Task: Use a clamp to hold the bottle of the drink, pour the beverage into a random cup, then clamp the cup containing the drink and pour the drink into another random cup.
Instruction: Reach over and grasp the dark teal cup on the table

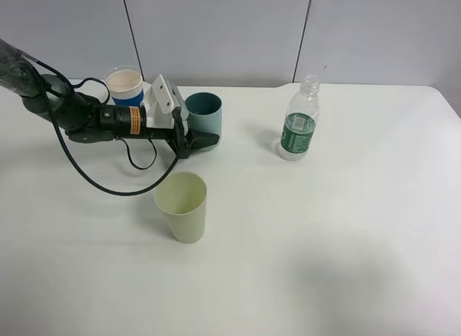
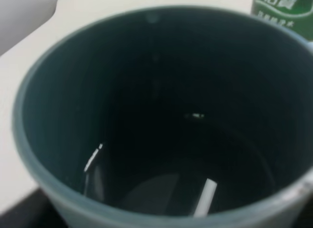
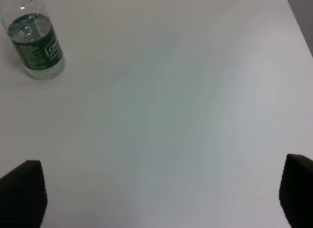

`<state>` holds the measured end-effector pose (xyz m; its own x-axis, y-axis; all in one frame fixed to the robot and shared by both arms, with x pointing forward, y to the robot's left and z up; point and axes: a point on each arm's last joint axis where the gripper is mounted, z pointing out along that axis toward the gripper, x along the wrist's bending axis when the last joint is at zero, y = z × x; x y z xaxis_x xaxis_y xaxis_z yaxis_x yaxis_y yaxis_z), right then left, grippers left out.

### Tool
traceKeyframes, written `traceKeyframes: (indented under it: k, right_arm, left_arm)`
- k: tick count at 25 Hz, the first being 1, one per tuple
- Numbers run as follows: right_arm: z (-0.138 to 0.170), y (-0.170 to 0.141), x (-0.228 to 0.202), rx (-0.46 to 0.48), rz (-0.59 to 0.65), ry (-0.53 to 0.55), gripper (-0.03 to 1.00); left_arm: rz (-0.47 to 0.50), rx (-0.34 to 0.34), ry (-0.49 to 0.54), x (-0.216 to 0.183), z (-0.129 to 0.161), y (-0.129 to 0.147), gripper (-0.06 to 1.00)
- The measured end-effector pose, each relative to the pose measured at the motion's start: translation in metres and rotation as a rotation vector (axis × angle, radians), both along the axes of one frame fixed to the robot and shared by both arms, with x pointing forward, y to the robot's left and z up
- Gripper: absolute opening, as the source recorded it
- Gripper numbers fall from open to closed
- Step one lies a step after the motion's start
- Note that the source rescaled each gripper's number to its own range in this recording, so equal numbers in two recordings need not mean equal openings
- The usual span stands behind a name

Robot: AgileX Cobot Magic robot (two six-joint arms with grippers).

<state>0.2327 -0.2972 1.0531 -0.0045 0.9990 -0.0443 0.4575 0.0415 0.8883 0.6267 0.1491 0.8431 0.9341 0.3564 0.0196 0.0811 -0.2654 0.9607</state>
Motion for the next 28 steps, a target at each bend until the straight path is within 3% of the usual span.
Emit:
traceKeyframes:
  k: [16,28]
  right_arm:
    - [0.000,0.000,0.000,0.000,0.000,0.000,1.00]
    - [0.000,0.000,0.000,0.000,0.000,0.000,1.00]
  left_arm:
    - [0.016,0.030,-0.017,0.002,0.007,0.001,0.02]
    - [0.100,-0.037,0.006,-0.002,0.034,0.005,0.02]
